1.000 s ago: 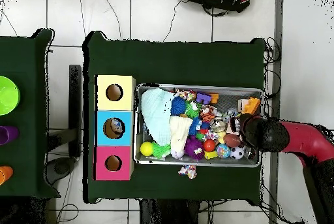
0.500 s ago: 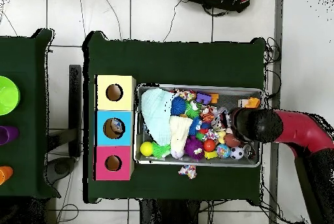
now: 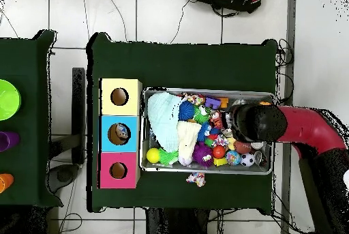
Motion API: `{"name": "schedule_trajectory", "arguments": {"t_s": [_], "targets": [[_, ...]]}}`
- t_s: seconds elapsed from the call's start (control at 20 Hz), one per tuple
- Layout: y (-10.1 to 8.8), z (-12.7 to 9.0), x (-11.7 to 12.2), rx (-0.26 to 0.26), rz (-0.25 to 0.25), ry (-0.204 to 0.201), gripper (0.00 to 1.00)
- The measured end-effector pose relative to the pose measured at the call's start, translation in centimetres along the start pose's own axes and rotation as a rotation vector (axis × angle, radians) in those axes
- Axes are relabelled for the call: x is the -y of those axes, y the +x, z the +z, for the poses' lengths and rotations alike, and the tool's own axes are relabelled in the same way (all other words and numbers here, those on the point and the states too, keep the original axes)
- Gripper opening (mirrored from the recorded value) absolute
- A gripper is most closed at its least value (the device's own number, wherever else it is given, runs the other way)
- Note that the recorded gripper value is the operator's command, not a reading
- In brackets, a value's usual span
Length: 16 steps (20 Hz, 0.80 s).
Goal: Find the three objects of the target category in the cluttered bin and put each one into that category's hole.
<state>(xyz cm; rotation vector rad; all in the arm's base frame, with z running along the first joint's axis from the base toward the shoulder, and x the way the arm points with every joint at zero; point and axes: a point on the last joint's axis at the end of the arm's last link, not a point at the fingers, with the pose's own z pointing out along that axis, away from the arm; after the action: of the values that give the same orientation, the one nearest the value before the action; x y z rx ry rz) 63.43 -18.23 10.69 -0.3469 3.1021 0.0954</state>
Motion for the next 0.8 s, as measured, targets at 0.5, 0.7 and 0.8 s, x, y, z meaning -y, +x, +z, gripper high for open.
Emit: {"name": "schedule_trajectory", "arguments": {"t_s": [0.5,0.7,0.8], "targets": [[-2.2,-7.7,-5.6,0.009,0.005,-0.006,0.00],[-2.9,-7.2,-6.3,0.025,-0.006,0.002,0.00],[-3.1,-6.3,-6.2,0.038,-0.006,-0.001,0.00]]}}
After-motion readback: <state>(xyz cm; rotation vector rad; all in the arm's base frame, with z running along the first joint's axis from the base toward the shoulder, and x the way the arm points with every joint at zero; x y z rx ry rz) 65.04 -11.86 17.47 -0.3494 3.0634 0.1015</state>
